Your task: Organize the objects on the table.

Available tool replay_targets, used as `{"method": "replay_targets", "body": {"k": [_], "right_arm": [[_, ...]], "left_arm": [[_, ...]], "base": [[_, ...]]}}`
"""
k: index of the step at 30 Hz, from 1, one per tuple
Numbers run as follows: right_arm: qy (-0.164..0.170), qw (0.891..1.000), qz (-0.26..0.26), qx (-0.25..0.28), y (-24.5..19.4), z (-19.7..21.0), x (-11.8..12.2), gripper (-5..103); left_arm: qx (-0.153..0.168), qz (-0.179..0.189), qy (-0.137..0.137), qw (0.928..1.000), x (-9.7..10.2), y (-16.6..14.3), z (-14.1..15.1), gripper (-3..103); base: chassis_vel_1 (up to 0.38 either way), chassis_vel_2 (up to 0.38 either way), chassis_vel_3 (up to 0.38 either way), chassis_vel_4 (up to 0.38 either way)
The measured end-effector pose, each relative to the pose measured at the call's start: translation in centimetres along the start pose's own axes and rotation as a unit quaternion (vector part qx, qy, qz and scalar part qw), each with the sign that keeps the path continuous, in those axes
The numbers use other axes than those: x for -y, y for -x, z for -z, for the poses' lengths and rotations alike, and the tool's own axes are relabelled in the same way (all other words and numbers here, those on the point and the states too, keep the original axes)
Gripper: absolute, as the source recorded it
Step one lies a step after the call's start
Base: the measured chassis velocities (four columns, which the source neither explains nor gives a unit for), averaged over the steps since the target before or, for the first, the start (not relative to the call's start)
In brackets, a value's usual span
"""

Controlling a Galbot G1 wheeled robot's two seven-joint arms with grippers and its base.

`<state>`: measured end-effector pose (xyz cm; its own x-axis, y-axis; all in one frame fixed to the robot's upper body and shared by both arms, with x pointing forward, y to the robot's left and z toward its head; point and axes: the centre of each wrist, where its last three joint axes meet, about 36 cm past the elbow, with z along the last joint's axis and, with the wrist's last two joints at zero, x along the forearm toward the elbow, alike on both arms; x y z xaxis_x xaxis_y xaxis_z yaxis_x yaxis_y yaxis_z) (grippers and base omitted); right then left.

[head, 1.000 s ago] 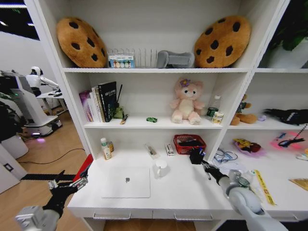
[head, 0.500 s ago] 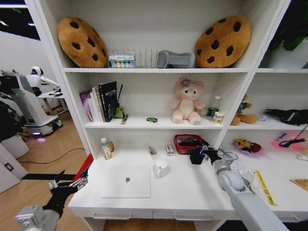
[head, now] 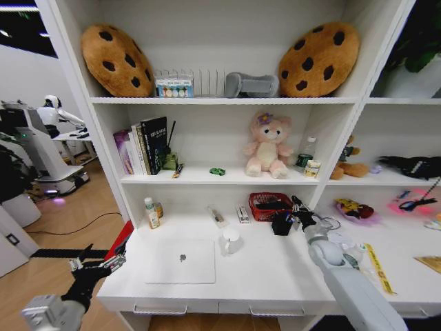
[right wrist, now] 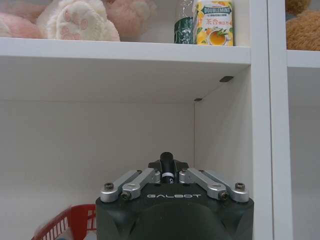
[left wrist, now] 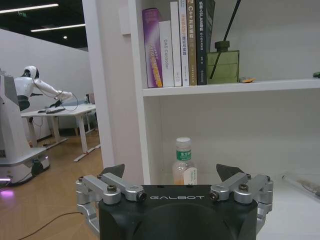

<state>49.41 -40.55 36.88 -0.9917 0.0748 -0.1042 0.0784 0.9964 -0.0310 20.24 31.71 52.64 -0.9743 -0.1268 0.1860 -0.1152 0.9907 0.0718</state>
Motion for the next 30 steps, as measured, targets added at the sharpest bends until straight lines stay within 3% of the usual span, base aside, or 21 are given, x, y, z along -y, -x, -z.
{"method": "replay_targets", "body": {"k": [22, 25, 30], "right_arm": [[-0.026, 0.996, -0.016, 0.079, 3.1, -4.4, -2.6, 8], [-0.025, 0.997, -0.011, 0.077, 3.0, -4.2, -2.7, 21], [-0.019, 0.997, -0.007, 0.071, 2.8, -3.8, -2.3, 33]], "left_arm": [[0.000, 0.000, 0.000, 1.0000, 0.0, 0.0, 0.0, 100], [0.000, 0.000, 0.000, 1.0000, 0.0, 0.0, 0.0, 100], [0.000, 0.000, 0.000, 1.0000, 0.0, 0.0, 0.0, 100]], "base": [[0.000, 0.000, 0.000, 0.000], [0.000, 0.000, 0.000, 0.000], [0.000, 0.000, 0.000, 0.000]]}}
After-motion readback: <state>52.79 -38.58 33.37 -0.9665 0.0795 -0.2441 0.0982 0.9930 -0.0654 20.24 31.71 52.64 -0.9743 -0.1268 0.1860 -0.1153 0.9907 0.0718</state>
